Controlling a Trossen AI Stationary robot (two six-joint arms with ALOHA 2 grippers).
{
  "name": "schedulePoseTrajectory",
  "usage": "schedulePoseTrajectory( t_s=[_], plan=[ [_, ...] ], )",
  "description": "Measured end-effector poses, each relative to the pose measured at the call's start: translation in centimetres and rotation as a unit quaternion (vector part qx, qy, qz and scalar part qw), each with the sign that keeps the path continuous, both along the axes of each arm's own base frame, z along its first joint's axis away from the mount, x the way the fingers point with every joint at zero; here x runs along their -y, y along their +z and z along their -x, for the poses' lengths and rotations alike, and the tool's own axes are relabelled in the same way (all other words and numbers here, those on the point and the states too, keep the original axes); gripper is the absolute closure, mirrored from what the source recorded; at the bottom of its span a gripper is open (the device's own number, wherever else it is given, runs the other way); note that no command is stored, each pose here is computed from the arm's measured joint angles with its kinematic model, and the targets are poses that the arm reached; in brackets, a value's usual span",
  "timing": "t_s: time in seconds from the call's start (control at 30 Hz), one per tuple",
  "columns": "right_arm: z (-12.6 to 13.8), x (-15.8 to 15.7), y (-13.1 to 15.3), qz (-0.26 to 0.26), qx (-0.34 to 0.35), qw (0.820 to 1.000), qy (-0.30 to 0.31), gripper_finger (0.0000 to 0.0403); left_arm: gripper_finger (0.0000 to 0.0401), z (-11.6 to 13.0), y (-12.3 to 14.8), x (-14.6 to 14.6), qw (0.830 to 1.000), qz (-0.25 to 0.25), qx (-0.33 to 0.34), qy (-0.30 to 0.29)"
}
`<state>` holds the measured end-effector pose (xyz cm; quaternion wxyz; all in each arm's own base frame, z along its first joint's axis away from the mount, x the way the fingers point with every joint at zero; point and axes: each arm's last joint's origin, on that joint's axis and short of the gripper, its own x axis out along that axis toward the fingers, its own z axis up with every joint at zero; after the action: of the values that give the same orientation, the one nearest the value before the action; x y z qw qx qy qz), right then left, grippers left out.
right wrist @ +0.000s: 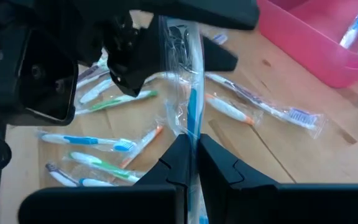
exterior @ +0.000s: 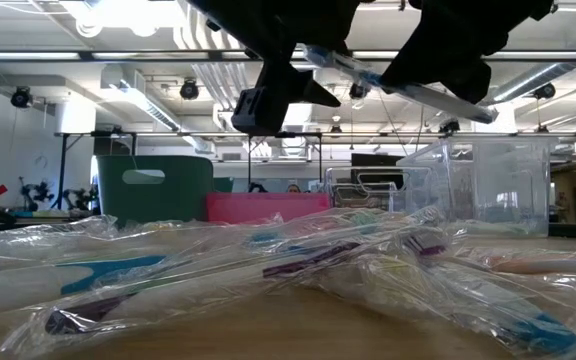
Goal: Pick & Place Toothbrushes
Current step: Put the blue toothbrush into the red bin
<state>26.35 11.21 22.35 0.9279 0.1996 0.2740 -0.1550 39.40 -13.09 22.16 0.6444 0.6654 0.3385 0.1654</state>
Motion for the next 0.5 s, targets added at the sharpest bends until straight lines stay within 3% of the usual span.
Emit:
schedulePoseTrajectory(
  t_s=[0.5],
  plan=[
    [0.01,0.09,-0.16,0.006,-0.007,1.0,0.001,0.039,0.0354,0.1,-0.08,-0.05,1.0,-0.007,-0.001,0.012]
  ],
)
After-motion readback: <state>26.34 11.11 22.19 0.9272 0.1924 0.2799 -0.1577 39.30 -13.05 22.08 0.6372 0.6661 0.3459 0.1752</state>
